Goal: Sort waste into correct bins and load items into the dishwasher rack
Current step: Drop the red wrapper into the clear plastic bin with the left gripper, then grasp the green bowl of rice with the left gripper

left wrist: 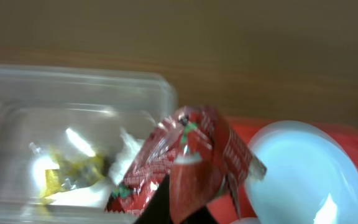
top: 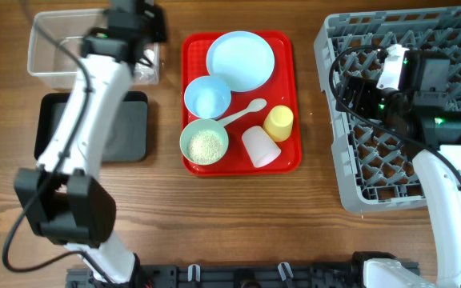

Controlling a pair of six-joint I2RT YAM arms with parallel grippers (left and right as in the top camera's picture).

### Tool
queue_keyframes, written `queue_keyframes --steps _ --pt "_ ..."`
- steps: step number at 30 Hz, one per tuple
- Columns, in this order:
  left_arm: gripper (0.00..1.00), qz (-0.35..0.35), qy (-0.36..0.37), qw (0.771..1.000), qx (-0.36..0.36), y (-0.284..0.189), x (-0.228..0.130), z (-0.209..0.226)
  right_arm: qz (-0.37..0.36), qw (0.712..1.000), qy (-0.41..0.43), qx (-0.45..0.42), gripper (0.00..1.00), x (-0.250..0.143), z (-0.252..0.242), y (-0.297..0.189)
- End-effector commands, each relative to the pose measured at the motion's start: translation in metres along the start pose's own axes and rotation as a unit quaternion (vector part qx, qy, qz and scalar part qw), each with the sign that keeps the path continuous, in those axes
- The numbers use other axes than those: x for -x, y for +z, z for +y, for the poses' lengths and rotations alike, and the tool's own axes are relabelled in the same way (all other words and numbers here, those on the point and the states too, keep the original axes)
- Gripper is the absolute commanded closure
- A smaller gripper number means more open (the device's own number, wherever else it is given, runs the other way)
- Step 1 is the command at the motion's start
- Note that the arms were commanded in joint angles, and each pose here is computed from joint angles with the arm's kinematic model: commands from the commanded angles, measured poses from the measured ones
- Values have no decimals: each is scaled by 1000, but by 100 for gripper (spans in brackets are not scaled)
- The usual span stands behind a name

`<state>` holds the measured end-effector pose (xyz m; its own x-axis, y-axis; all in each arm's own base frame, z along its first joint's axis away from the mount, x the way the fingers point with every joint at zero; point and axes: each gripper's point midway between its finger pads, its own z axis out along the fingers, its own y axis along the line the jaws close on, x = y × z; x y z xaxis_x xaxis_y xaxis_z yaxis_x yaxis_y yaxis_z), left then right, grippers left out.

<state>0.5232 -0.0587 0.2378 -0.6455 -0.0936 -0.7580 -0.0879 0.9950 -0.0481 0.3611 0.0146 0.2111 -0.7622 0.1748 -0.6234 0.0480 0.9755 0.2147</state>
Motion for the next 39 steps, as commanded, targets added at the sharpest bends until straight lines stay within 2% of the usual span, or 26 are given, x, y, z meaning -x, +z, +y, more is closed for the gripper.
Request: queue_keyframes --steps 1,2,3,4,9,11,13,15,17,18,20,21,25,28,30,33,35,39 --pt "91 -45 -54 996 47 52 21 74 1 1000 -3 -3 0 1 -1 2" --pt "68 -52 -63 996 39 64 23 84 1 1000 -3 -3 0 1 -1 2" --pt "21 -49 -69 996 29 80 18 90 1 1000 -3 -3 0 1 -1 2" --pt "0 -41 -71 996 28 87 12 94 1 1000 -3 -3 0 1 -1 2" --pt "0 -9 -68 997 27 81 -1 90 3 1000 -3 -3 0 0 -1 2" --pt "0 21 -64 998 -19 46 -5 68 5 1000 -2 -4 0 -1 -1 2" --pt "0 81 -63 991 -81 7 -25 41 6 1000 -2 -4 0 -1 -1 2" --pt "1 162 -62 979 -112 -26 -60 20 6 1000 -2 -4 0 -1 -1 2" --pt "8 255 -51 957 -128 -46 -105 -4 6 1000 -2 -4 0 -1 -1 2" --pt "10 305 -19 942 -137 -56 -136 -25 6 1000 -2 -4 0 -1 -1 2" --pt "13 349 57 924 -143 -66 -182 -66 6 1000 -2 -4 0 -1 -1 2" --pt "12 353 72 922 -145 -67 -191 -74 6 1000 -2 -4 0 -1 -1 2" --pt "12 369 188 899 -140 -71 -273 -122 7 1000 -2 -4 0 -2 -2 2" --pt "15 350 230 897 -142 -64 -305 -136 8 1000 -2 -4 1 -2 -2 2" --pt "24 342 232 901 -135 -56 -314 -133 10 1000 -1 -4 0 -3 -2 2" --pt "44 337 222 907 -120 -46 -327 -124 12 1000 -1 -5 0 -4 -2 2" --pt "68 335 213 910 -118 -41 -336 -121 12 1000 -1 -5 0 -4 -2 2" --pt "94 322 198 918 -122 -37 -331 -127 12 1000 -1 -5 0 -4 -2 2"
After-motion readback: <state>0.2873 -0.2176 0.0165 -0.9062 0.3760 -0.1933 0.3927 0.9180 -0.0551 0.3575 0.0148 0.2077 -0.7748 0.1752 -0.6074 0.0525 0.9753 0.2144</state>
